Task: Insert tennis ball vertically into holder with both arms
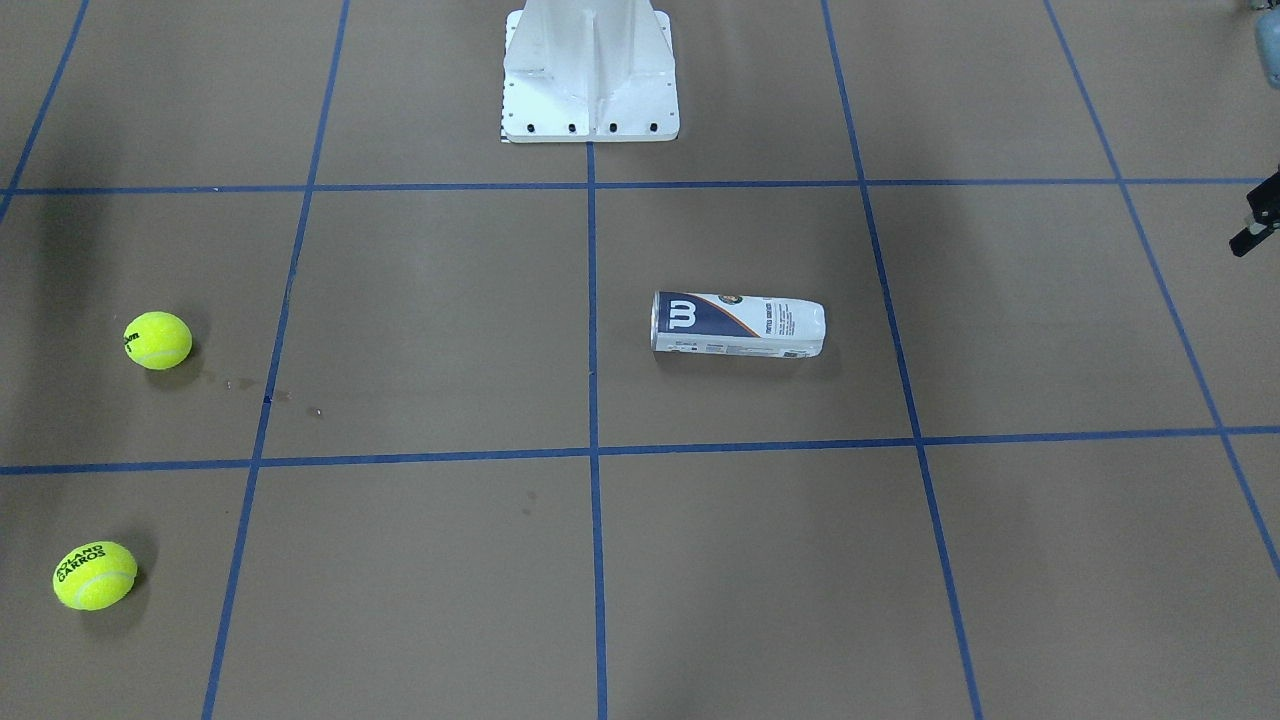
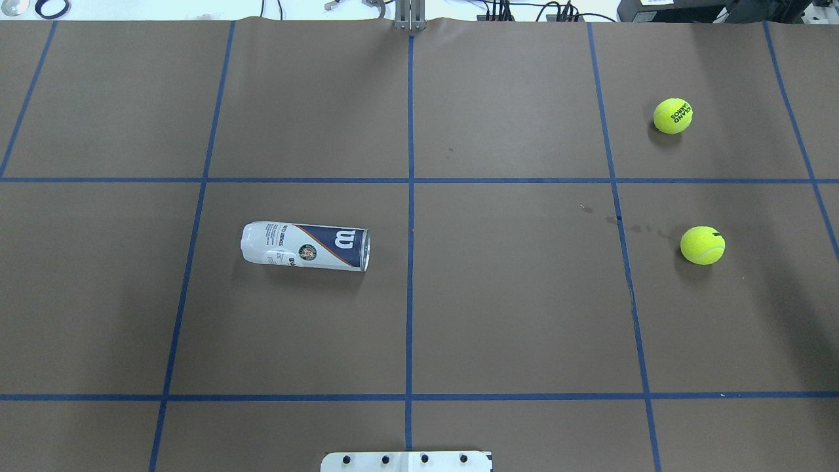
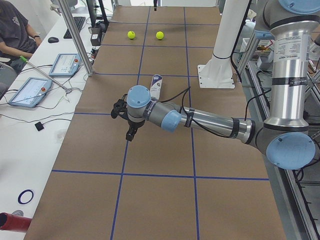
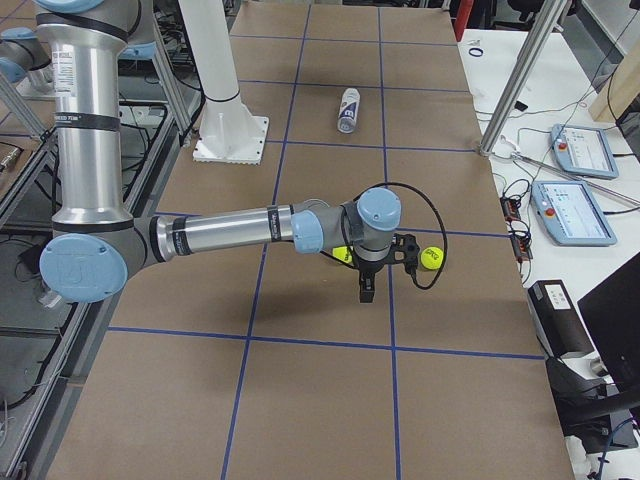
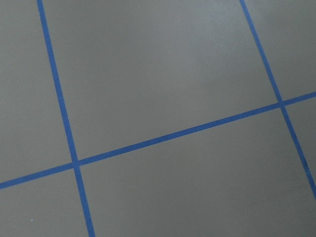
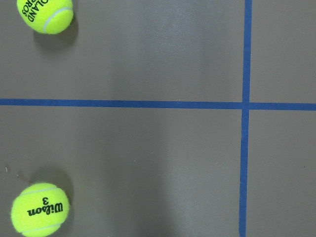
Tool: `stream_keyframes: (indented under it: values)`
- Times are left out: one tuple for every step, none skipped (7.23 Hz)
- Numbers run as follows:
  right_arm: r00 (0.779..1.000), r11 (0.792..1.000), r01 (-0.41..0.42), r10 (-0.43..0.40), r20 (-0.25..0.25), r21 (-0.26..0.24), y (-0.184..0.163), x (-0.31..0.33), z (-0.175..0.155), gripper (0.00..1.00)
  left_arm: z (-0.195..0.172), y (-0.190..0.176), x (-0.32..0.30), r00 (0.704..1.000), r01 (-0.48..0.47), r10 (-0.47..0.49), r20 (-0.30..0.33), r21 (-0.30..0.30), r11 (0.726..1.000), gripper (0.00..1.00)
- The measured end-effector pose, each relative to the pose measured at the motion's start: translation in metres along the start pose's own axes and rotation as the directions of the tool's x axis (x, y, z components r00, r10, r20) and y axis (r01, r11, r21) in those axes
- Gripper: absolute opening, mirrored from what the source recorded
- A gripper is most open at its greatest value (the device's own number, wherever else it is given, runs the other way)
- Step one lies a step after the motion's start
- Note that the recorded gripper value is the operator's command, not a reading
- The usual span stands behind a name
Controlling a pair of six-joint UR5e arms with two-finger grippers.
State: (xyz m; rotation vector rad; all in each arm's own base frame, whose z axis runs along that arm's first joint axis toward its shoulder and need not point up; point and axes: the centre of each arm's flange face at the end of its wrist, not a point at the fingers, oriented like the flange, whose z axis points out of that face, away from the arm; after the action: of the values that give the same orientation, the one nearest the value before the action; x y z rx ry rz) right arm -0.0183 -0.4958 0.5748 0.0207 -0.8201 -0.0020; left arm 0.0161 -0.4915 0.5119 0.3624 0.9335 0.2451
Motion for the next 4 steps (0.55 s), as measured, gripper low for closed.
stream_keyframes:
  values:
    - [1.0, 1.0, -0.001, 0.001, 0.0, 0.0, 0.0, 0.0, 0.0, 0.99, 0.011, -0.011, 0.022, 0.998, -0.057, 0.057, -0.025, 0.007, 0.998, 1.0]
    - [1.0, 1.0, -0.001, 0.001, 0.0, 0.0, 0.0, 0.0, 0.0, 0.99, 0.02, -0.024, 0.044, 0.993, -0.108, 0.108, -0.05, 0.013, 0.994, 1.0]
    - [1.0, 1.0, -0.003, 0.003, 0.001, 0.0, 0.0, 0.0, 0.0, 0.99, 0.025, -0.031, 0.06, 0.987, -0.141, 0.142, -0.07, 0.025, 0.99, 1.0]
    - [1.0, 1.0, -0.012, 0.012, 0.002, 0.001, 0.0, -0.001, -0.001, 0.99, 0.027, -0.035, 0.074, 0.985, -0.145, 0.149, -0.088, 0.048, 0.988, 0.76]
